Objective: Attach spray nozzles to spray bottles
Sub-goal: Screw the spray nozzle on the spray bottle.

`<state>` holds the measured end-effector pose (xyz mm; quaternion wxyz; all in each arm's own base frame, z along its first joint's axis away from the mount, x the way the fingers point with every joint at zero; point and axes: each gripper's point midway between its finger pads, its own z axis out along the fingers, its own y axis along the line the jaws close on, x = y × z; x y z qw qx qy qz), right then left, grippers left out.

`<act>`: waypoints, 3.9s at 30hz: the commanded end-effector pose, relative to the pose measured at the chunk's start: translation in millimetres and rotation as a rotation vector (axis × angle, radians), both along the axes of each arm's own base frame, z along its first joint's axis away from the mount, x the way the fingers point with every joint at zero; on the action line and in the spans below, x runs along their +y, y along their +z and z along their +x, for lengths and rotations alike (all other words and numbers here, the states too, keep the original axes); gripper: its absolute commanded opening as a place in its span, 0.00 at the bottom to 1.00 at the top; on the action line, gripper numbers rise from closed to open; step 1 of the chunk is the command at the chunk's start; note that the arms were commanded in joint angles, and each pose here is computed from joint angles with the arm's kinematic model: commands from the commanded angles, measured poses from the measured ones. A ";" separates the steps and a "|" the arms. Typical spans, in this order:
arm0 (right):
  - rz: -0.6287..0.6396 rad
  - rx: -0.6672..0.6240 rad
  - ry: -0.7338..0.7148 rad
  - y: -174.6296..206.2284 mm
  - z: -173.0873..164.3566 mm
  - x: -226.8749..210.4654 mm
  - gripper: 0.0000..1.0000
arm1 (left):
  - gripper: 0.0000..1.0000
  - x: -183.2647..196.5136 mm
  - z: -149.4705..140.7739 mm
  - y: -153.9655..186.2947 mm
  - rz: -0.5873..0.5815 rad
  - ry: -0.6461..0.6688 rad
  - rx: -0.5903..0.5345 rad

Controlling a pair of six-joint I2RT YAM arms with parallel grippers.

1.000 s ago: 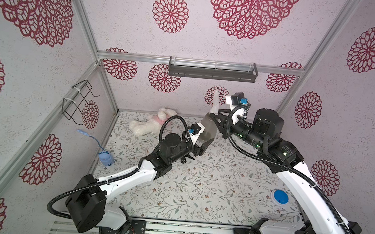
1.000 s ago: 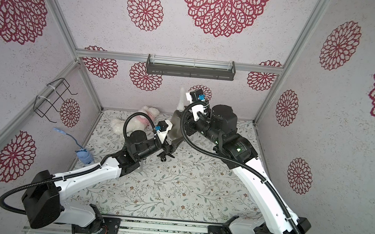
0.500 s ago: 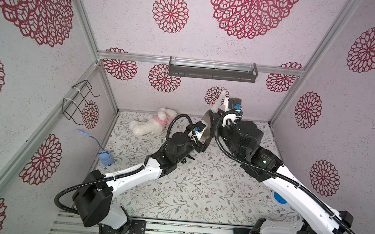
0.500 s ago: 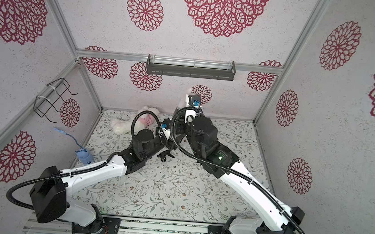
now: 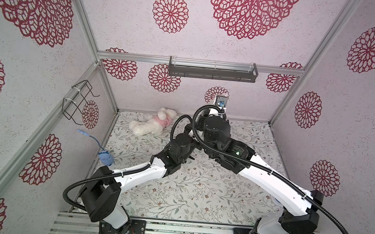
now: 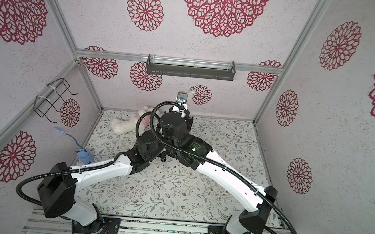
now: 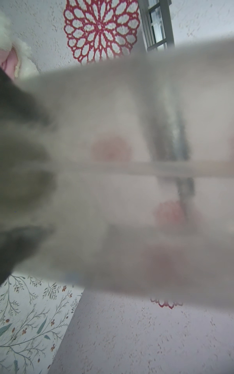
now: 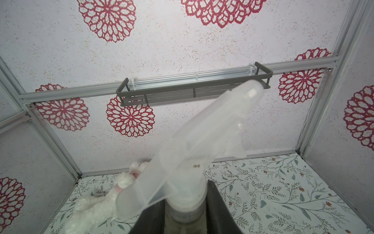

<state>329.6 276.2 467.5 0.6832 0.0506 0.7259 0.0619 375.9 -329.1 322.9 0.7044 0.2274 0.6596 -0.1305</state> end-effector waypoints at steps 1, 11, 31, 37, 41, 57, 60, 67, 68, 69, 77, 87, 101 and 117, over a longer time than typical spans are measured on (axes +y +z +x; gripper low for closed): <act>-0.088 0.067 0.114 -28.4 -8.0 32.0 0.28 | 0.47 -13.5 -18.5 47.6 -0.077 -0.057 -0.132; -0.062 0.078 0.424 -8.6 -45.1 29.3 0.63 | 0.47 -7.0 -28.3 36.2 -0.063 -0.115 -0.090; -0.108 0.059 0.604 7.5 -83.0 -35.9 0.61 | 0.48 11.6 -33.3 41.0 -0.106 -0.245 -0.013; -0.158 -0.001 0.701 29.4 -85.3 -39.8 0.59 | 0.48 7.4 -38.3 37.3 -0.091 -0.285 0.004; -0.214 -0.033 0.762 38.0 -95.2 -39.4 0.68 | 0.49 2.7 -41.5 35.3 -0.075 -0.317 0.018; -0.249 -0.081 0.686 60.2 -50.5 -17.9 0.71 | 0.49 -5.2 -43.9 31.9 -0.077 -0.361 0.037; -0.242 -0.079 0.689 59.4 -47.6 -16.6 0.67 | 0.49 -5.9 -45.1 30.6 -0.077 -0.368 0.040; -0.197 -0.076 0.719 55.7 -49.6 -13.0 0.46 | 0.49 -4.6 -43.5 28.1 -0.062 -0.356 0.034; -0.189 -0.077 0.720 55.9 -49.7 -12.7 0.42 | 0.49 -4.2 -43.1 28.1 -0.061 -0.352 0.033; -0.187 -0.074 0.722 55.2 -49.4 -11.9 0.39 | 0.49 -4.4 -42.8 27.5 -0.061 -0.352 0.034; -0.171 -0.034 0.715 39.5 -41.8 -6.4 0.27 | 0.49 -3.1 -39.9 31.5 -0.065 -0.335 0.029; -0.093 -0.030 0.716 38.2 -42.7 -5.0 0.27 | 0.48 -5.4 -35.1 34.5 -0.050 -0.311 0.028; -0.069 -0.021 0.805 37.7 -67.2 12.2 0.33 | 0.48 -6.4 -25.0 28.2 -0.039 -0.281 0.029; -0.069 0.089 0.742 -1.7 -88.1 -25.0 0.48 | 0.48 4.1 -27.3 36.1 -0.080 -0.305 0.016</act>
